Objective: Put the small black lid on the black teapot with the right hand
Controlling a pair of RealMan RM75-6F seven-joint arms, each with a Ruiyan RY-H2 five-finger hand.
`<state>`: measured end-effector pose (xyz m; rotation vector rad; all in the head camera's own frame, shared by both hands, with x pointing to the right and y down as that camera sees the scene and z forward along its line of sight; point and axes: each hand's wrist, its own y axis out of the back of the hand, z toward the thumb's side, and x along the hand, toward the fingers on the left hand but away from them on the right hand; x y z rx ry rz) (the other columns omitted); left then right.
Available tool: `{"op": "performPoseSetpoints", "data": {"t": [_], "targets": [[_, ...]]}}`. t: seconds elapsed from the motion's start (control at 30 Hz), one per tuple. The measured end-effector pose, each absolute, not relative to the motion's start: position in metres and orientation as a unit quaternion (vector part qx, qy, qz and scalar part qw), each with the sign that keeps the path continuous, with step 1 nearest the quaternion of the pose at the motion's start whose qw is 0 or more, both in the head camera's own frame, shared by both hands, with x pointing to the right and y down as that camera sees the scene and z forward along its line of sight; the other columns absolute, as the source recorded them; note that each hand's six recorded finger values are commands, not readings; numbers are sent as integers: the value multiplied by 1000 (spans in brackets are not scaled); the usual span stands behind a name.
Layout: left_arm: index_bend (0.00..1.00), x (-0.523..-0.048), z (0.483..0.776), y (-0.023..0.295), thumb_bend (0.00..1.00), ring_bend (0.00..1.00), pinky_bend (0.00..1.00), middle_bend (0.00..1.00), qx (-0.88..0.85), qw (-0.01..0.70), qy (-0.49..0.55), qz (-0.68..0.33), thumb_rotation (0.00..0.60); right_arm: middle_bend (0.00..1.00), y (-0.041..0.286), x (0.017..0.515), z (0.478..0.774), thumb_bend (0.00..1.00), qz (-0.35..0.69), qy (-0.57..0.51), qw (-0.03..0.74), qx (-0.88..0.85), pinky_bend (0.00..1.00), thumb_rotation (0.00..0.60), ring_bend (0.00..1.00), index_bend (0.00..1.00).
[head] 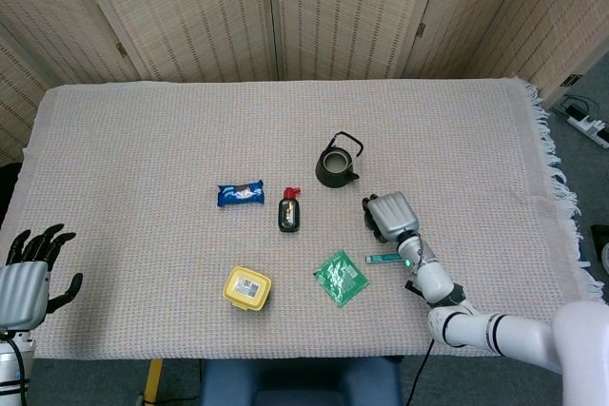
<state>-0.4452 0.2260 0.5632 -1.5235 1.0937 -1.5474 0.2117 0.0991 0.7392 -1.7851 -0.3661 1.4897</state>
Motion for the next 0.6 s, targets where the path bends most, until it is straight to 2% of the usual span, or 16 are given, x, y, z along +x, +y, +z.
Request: {"op": "performPoseSetpoints", "data": {"t": [0.17, 0.4, 0.6], "targets": [[201, -445, 563, 225, 329, 159, 66, 109, -587, 349, 422, -596, 600, 416, 84, 209, 726, 327, 580, -155, 390, -699, 814, 600, 896, 365], [201, -442, 563, 224, 329, 160, 65, 109, -589, 351, 420, -595, 600, 416, 50, 177, 704, 327, 552, -175, 416, -701, 814, 600, 897, 366], [202, -442, 562, 227, 329, 159, 65, 109, -587, 351, 419, -597, 600, 416, 26, 153, 699, 326, 542, -182, 430, -699, 814, 600, 896, 366]]}}
